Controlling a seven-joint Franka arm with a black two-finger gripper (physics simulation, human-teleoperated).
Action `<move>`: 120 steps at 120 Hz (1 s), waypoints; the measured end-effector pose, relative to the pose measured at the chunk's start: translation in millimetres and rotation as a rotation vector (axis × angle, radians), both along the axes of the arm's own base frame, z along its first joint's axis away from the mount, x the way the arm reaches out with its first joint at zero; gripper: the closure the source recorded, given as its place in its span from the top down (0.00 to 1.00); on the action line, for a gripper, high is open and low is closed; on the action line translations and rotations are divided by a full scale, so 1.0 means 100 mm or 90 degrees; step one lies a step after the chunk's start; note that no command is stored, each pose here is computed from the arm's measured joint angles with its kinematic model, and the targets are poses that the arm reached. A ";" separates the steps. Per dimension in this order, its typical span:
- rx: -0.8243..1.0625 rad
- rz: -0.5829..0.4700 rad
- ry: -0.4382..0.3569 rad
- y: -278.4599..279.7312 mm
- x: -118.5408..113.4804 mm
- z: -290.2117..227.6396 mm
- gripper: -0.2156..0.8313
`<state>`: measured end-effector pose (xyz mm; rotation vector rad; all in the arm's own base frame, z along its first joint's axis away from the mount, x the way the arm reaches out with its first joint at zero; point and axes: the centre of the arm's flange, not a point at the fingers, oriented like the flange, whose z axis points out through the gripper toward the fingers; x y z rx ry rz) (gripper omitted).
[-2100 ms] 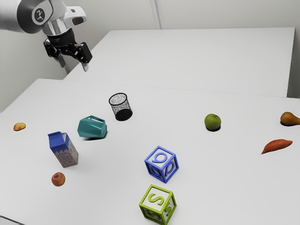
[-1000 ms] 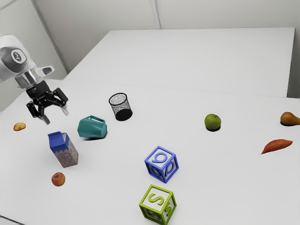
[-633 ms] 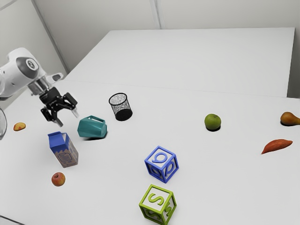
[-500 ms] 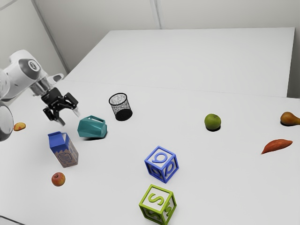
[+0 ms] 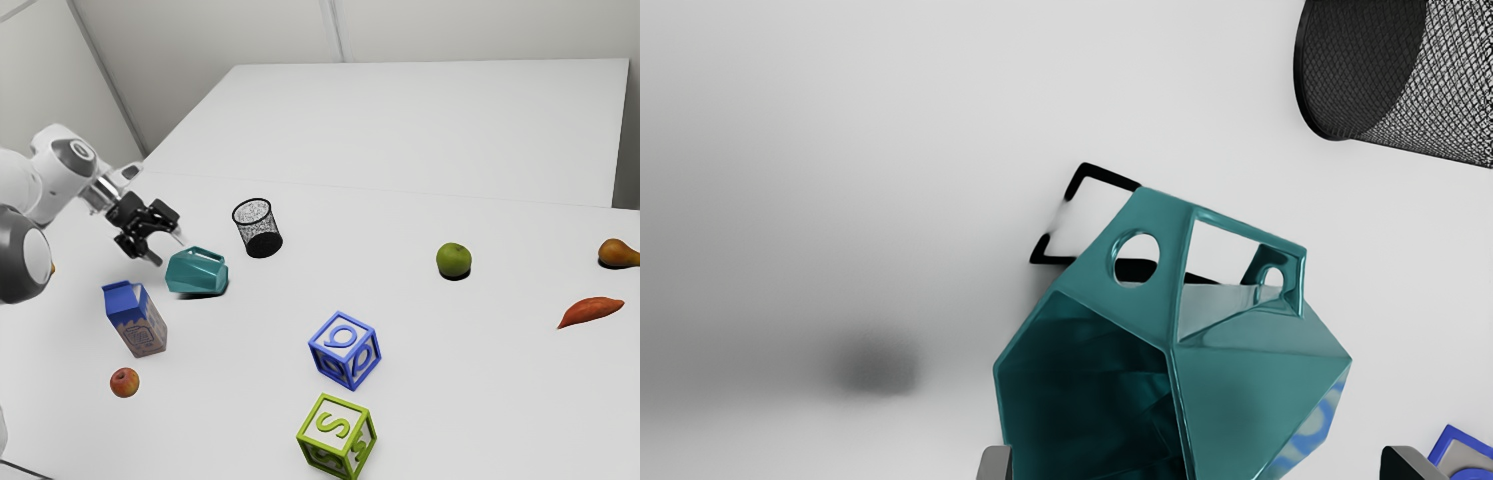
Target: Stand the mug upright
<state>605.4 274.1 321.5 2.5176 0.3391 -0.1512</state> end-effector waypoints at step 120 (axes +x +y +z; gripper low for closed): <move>-0.076 -0.017 -0.045 -0.42 0.15 -0.09 0.12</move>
